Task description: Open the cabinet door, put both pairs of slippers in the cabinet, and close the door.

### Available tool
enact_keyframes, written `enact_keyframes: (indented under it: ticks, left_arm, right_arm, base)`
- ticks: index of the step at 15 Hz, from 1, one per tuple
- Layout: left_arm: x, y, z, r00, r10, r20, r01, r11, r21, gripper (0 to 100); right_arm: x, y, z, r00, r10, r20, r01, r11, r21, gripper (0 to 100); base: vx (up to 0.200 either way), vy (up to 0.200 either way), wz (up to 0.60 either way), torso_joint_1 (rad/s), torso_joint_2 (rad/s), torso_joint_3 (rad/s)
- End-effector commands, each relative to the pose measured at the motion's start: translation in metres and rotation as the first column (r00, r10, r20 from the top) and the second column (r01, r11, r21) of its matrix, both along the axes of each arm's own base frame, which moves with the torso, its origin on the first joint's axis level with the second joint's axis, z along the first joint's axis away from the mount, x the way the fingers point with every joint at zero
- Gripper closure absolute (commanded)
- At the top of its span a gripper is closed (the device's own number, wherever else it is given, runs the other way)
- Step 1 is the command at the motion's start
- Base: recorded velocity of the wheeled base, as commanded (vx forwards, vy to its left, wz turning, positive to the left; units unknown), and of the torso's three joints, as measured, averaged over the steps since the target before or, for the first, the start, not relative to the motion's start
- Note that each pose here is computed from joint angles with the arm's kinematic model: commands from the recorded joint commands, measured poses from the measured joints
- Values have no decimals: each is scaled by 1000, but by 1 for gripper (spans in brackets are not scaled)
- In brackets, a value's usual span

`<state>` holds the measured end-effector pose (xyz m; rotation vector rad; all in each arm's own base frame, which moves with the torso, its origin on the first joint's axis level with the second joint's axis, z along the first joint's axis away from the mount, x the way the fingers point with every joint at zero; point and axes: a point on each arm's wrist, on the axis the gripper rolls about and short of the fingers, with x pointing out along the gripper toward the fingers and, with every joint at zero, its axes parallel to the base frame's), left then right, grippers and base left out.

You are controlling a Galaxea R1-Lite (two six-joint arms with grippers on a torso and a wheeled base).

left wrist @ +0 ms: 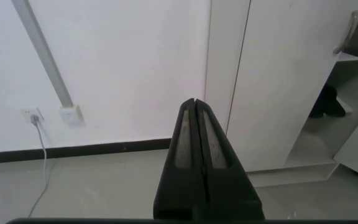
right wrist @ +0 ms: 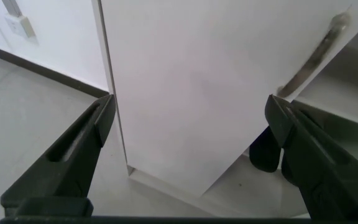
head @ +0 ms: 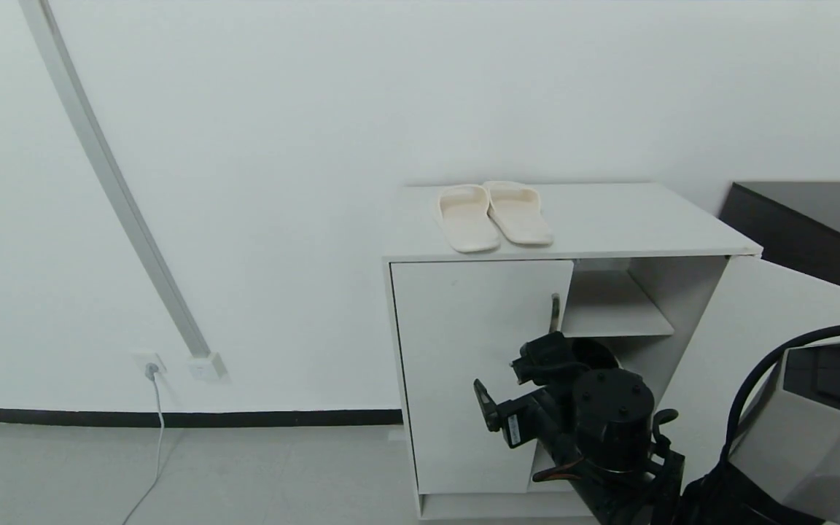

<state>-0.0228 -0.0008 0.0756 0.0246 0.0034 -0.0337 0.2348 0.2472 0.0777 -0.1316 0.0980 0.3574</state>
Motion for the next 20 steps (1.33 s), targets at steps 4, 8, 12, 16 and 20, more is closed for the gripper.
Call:
enact_keyframes:
  ticks: [4, 8, 12, 16, 20]
  left_arm:
    - [0, 0, 0, 1000, 0, -1, 0, 1000, 1, 100]
    - [0, 0, 0, 1000, 0, 1, 0, 1000, 1, 100]
    - [0, 0, 0, 1000, 0, -1, 0, 1000, 0, 100]
    - [0, 0, 0, 1000, 0, -1, 0, 1000, 1, 100]
    - [0, 0, 0, 1000, 0, -1, 0, 1000, 1, 100]
  right_arm:
    - [0, 0, 2, 1000, 1, 9, -1, 1000, 10, 0]
    - [0, 0, 2, 1000, 1, 12, -1, 1000, 13, 0]
    - [1, 0, 5, 998, 14, 57, -15, 1000, 16, 0]
    - [25, -1, 18, 996, -31, 84, 34, 999, -36, 0]
    - [38, 4, 37, 997, -63, -45, 64, 998, 25, 0]
  base:
    - [0, 0, 0, 219, -533, -309]
    - [0, 0, 0, 245, -566, -322]
    - [0, 0, 0, 264, -576, -320]
    - [0, 0, 0, 195, -412, -224]
    - [0, 0, 0, 88, -191, -98]
